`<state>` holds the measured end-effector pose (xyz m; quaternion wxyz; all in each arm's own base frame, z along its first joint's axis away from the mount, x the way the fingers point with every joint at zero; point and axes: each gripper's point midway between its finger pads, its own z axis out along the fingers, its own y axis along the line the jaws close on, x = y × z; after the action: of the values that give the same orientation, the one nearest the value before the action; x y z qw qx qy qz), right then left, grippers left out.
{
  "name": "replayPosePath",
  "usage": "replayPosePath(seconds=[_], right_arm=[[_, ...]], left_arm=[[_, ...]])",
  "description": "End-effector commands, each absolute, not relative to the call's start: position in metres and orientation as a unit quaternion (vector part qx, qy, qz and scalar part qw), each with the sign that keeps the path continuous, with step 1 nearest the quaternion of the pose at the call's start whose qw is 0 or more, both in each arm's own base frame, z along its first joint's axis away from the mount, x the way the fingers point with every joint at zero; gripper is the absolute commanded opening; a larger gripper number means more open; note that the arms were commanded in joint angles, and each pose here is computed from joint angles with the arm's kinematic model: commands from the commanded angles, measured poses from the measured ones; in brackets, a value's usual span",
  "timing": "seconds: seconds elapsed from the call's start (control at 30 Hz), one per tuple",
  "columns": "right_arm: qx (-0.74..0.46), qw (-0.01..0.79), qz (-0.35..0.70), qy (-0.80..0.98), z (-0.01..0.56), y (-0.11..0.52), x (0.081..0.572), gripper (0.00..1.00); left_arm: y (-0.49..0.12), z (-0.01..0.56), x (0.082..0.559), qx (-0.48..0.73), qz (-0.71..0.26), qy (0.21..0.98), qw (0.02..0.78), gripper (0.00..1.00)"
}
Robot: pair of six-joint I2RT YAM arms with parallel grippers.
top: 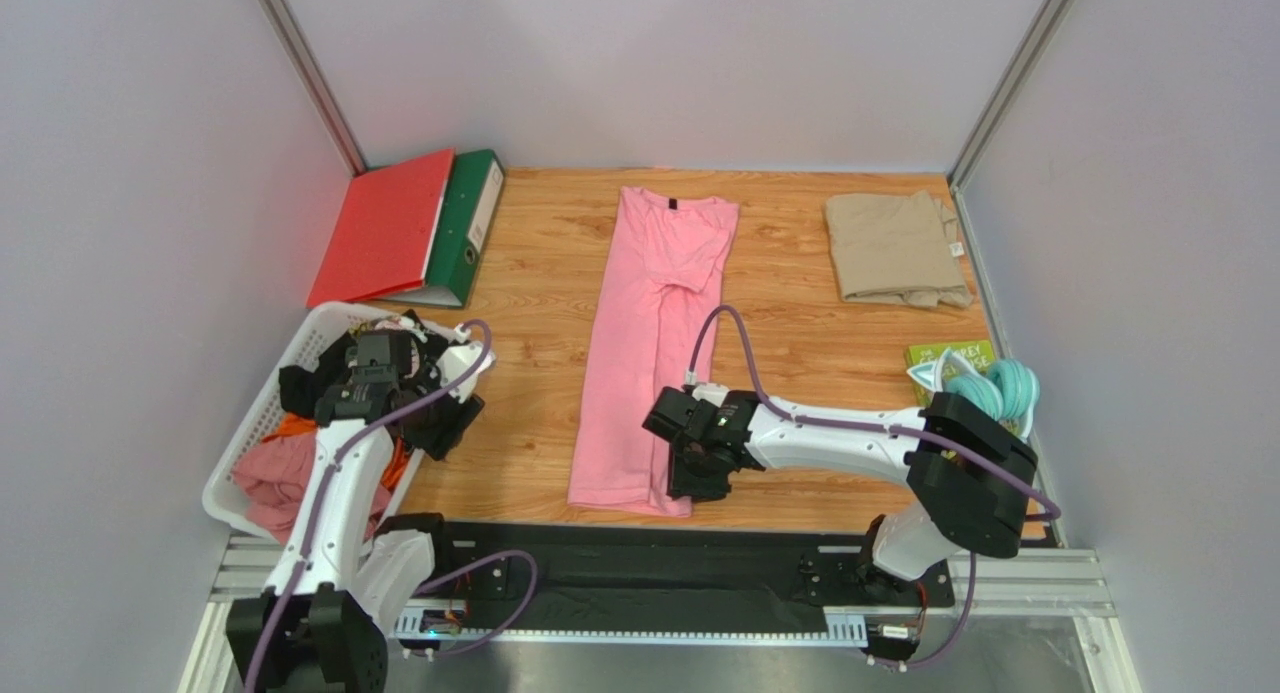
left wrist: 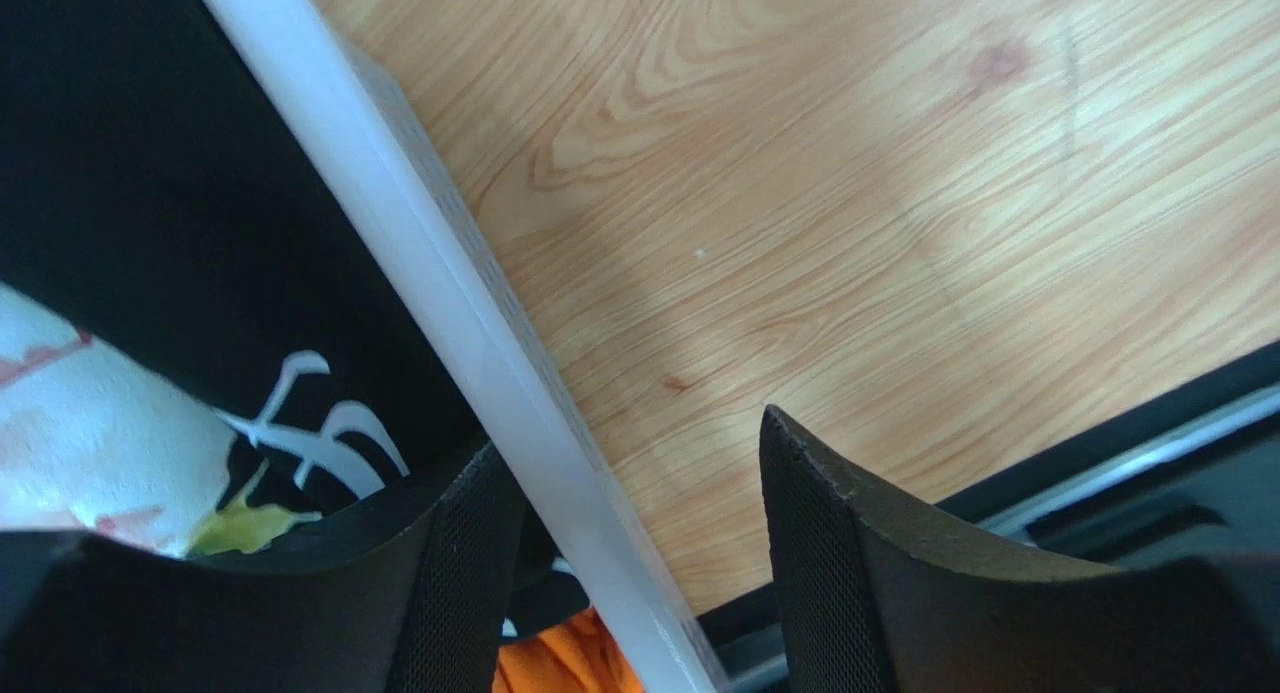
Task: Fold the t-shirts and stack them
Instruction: Grab the bottom of the folded rectangular tshirt with both arms
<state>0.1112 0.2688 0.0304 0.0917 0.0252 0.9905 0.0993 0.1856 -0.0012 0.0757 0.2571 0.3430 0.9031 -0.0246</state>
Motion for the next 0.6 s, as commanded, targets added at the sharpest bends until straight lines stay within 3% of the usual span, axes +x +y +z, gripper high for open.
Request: replayPosePath(seconds=[0.0,0.2,0.3,0.57], right_arm=[[0.031,0.112,0.119,0.986,0.038,0.275,0.12,0.37],[0.032,0.11,0.119,0.986,0.036,0.267,0.115,0.38],[0.032,0.109,0.12,0.986,0.035,0.263,0.112,0.4],[0.035,0.11,0.123,0.986,0.034,0.257,0.112,0.4]], left_arm=[[-0.054,0.115,0.199,0.347,-0.141,0.883,0.282,0.62],[-0.039,0.2,0.263,0.307,-0.122,0.874,0.356,0.61],[-0.019,0.214,0.277,0.275,-0.102,0.881,0.372,0.61],[-0.082,0.18,0.201,0.425,-0.136,0.836,0.318,0.61]])
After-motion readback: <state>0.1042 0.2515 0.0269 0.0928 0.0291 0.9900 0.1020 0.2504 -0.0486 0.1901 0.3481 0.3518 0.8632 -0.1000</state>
